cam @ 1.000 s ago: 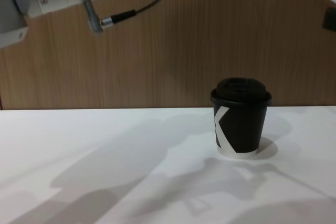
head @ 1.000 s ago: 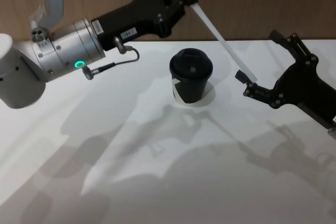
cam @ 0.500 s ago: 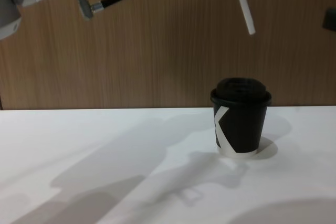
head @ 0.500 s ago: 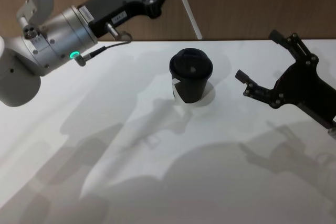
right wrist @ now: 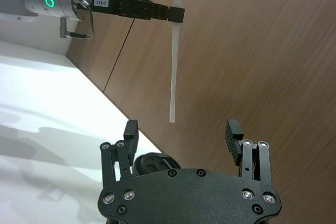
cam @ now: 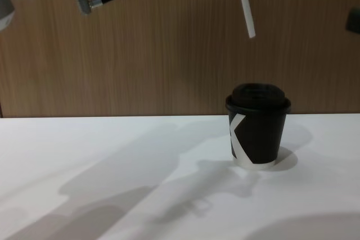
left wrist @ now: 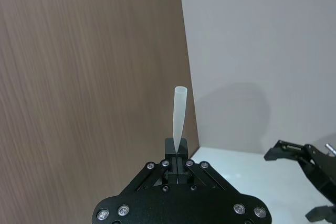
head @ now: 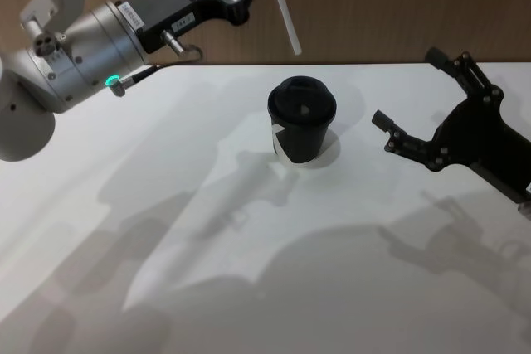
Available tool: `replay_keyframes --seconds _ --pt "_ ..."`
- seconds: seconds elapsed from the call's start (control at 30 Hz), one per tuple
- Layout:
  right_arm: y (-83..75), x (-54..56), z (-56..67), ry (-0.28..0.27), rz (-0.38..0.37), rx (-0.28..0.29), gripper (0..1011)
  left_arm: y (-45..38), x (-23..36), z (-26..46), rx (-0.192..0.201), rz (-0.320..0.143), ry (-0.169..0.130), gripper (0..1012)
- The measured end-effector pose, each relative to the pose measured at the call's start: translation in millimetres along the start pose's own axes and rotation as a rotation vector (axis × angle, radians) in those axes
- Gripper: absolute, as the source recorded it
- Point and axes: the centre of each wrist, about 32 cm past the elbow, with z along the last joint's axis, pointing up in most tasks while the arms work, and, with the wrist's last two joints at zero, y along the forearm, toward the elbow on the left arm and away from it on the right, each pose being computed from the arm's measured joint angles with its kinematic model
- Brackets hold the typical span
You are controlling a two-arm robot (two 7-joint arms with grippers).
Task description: Pick up the straw with one hand, pass it to the other hand, and insert it into the cup.
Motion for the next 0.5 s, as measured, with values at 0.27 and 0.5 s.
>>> replay_keyframes --seconds 0.27,0.5 --pt "0.0 0.0 0.0 0.0 0.0 0.0 1001 -2.1 3.1 6.1 0.069 -0.022 -0.01 5" --pt "0.0 0.0 0.0 0.0 0.0 0.0 1001 -5.1 7.2 8.1 0.11 -0.042 0.0 5"
